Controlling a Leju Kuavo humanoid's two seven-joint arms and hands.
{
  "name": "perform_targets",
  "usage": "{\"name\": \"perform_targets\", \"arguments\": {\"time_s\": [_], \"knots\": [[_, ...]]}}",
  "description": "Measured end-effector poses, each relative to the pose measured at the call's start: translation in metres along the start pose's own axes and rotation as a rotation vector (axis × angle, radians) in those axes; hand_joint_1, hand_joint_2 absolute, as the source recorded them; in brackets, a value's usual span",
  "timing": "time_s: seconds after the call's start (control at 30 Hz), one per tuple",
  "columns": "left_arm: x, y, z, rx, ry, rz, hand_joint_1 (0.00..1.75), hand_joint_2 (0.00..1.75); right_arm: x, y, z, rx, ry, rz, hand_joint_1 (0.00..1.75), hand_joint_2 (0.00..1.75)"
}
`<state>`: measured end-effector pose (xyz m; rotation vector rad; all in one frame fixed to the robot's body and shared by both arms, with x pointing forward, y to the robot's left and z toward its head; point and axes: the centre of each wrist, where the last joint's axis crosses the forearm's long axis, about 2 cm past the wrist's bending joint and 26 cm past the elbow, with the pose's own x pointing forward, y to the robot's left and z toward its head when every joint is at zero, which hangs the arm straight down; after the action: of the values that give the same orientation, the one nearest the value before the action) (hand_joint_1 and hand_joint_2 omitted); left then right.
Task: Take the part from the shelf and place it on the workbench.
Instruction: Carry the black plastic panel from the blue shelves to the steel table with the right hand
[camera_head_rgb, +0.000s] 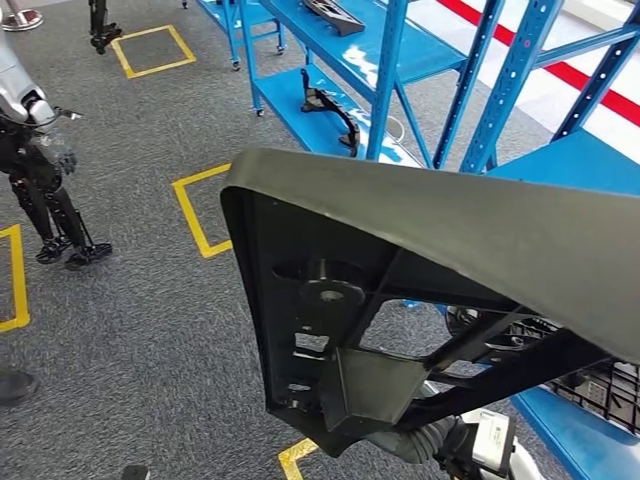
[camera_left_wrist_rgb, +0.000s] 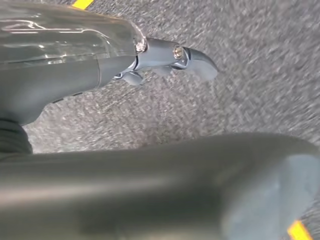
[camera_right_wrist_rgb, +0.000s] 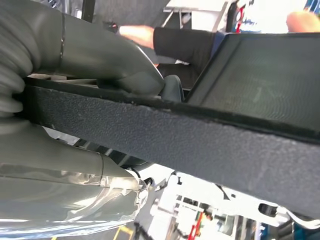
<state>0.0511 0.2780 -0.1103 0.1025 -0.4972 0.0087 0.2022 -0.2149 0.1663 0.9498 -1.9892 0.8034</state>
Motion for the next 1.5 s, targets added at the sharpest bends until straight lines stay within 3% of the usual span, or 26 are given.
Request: {"name": "perform_targets", "arguments": {"time_s": [1.5], "knots": [[-0.0048, -0.0027, 0.0023, -0.011, 0.014, -0.017, 0.0, 0.0, 0.0025, 0.0012, 0.0018, 0.01, -0.011, -0.014, 1.75, 1.75]]}}
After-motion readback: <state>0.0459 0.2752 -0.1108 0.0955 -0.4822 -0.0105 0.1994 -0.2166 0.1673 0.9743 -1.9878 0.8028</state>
